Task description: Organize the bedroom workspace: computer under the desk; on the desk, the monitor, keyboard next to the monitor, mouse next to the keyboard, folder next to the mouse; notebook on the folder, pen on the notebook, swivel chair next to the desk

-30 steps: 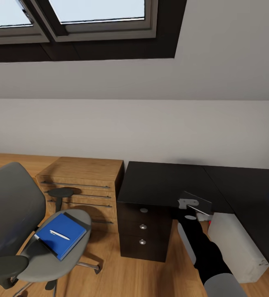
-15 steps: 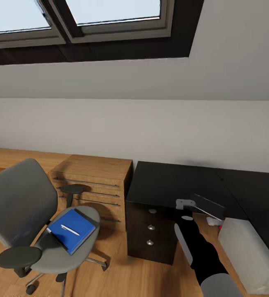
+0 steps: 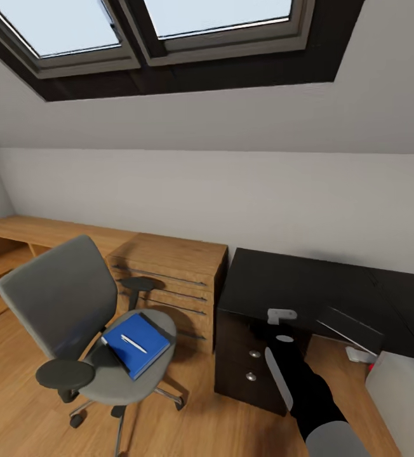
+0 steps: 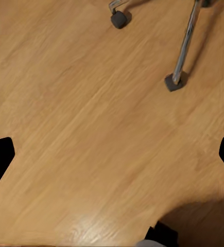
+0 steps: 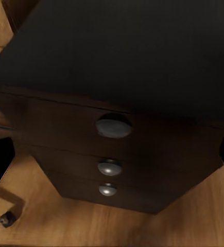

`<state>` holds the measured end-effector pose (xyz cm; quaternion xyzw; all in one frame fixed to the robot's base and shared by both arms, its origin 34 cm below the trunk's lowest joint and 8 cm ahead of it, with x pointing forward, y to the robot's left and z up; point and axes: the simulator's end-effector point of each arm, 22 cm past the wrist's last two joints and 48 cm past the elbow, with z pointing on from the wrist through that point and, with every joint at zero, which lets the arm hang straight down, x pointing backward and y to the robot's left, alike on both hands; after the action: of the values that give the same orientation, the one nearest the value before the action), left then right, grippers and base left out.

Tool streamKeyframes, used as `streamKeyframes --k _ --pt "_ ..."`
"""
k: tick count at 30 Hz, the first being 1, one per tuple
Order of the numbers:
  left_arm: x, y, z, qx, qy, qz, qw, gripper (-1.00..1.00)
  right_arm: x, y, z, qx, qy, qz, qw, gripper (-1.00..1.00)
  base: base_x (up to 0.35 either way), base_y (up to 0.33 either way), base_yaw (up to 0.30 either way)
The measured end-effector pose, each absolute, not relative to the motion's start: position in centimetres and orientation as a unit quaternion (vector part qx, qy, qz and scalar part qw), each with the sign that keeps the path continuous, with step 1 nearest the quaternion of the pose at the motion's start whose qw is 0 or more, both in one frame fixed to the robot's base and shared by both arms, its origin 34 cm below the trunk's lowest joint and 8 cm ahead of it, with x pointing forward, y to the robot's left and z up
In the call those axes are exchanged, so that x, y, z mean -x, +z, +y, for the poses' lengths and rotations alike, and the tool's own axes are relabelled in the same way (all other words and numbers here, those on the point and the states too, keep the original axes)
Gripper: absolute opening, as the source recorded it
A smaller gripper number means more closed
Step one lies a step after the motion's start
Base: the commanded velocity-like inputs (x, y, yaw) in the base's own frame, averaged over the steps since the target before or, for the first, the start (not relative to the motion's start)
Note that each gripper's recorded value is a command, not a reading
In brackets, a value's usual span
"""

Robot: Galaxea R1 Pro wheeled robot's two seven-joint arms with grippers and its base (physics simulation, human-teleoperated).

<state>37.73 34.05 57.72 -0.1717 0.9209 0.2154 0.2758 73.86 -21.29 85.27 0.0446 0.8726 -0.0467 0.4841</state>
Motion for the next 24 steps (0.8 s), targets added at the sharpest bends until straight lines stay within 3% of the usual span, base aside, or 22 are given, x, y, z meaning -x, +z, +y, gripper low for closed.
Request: streamKeyframes --k 5,11,24 --pt "-38.5 57.8 36.1 0.197 0.203 0.916 0.283 1.00 -73.8 85.2 -20.4 -0.032 -0.046 0.873 0.485 1.00 0.200 0.183 0.262" --pt "-40.2 58.4 41.9 0.316 0.161 0.884 0.306 1.00 -73.8 84.9 -19.9 -0.025 -0.045 0.874 0.483 1.00 0.201 0.231 0.262" --pt "-40.2 58.9 45.0 0.378 0.149 0.856 0.320 1.00 -73.4 83.7 -17.8 0.008 -0.044 0.878 0.476 1.00 0.038 0.026 0.262"
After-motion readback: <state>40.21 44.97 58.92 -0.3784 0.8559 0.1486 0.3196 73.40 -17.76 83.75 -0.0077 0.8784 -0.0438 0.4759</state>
